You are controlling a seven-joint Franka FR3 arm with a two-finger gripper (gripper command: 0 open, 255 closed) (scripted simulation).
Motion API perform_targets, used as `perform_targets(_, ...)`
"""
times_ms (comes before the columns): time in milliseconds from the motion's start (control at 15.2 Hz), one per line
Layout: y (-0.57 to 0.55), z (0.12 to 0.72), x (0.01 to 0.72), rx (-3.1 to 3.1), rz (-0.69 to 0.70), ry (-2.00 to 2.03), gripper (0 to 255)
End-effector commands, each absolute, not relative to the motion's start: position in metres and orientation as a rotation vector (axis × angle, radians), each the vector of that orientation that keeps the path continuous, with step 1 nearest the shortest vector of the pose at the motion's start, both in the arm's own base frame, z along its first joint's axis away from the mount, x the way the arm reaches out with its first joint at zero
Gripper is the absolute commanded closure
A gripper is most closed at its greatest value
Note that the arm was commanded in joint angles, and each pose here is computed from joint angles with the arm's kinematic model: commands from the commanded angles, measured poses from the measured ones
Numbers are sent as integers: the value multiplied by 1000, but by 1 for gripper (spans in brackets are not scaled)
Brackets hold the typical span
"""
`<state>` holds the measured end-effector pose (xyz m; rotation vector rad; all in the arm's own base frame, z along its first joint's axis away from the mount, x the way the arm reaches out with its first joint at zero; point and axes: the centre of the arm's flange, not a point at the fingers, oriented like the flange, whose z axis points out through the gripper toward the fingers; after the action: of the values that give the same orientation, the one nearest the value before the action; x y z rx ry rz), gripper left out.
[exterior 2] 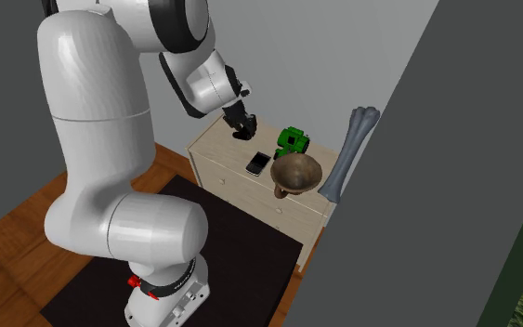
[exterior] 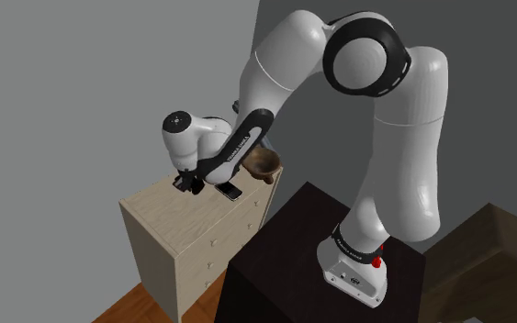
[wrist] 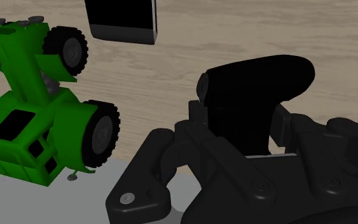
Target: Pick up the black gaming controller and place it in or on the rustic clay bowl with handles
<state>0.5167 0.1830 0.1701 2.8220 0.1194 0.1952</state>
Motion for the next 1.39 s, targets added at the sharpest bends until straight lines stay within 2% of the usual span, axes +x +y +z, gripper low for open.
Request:
perform_targets(0, 184, 181, 517, 2822, 195, 119, 255)
perform_targets(1320, 184, 286, 517, 2822, 195, 119, 255)
